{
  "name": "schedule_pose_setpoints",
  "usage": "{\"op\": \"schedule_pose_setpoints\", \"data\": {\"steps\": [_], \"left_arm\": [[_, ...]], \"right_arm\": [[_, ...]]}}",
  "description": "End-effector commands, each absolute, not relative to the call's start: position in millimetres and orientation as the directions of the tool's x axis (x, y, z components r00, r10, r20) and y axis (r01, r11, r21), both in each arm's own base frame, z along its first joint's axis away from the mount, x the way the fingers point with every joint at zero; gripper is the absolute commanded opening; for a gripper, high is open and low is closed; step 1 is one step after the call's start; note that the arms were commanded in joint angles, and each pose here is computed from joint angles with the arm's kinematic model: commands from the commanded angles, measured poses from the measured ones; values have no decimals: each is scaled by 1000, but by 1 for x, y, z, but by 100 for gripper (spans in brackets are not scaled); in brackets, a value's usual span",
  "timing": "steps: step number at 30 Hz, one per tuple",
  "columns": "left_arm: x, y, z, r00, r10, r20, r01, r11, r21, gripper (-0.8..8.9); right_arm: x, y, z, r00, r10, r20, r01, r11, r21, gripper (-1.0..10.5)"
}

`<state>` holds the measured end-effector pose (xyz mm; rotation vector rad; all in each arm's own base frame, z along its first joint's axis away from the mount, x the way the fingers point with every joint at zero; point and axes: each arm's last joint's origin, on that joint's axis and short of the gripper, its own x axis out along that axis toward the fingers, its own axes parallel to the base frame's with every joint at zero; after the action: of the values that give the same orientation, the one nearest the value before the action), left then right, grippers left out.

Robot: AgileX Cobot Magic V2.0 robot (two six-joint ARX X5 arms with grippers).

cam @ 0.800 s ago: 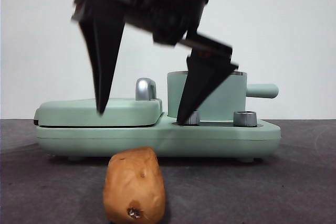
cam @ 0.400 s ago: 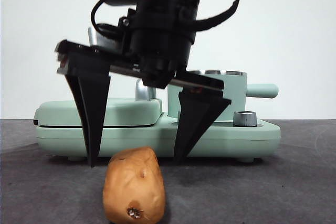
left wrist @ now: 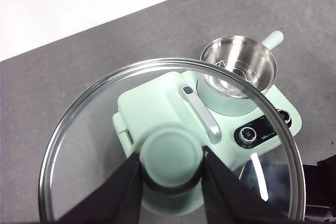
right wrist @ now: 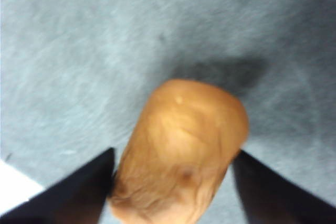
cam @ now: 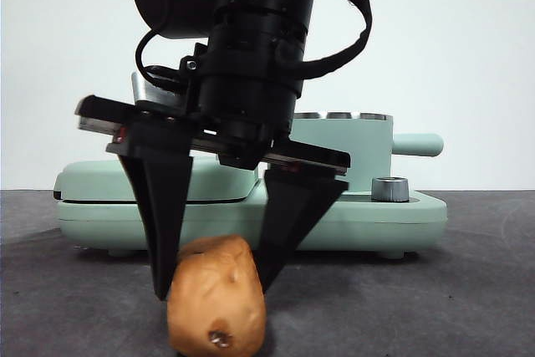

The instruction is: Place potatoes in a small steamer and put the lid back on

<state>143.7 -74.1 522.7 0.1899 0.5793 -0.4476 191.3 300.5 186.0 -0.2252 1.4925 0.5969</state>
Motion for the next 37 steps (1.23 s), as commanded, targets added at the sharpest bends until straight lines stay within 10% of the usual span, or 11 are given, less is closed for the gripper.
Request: {"op": "schedule_pose_setpoints", "data": {"steps": [1, 12, 25, 37], "left_arm": [[143, -74, 530, 769, -367, -523, 460, 886, 56, 8], [143, -74, 530, 770, -366, -523, 460, 886, 56, 8], [143, -74, 530, 771, -367, -520, 458, 887, 52, 8], [149, -77, 528, 766, -365, -529, 456, 889, 46, 8]], "right_arm": [[190, 308, 183, -37, 233, -972, -518, 827, 218, 253], [209, 308, 224, -34, 259, -965, -529, 815, 238, 167], [311, 237, 349, 322, 373, -870, -444, 871, 209, 167], [394, 171, 322, 336, 344, -877, -293, 923, 250, 167]]}}
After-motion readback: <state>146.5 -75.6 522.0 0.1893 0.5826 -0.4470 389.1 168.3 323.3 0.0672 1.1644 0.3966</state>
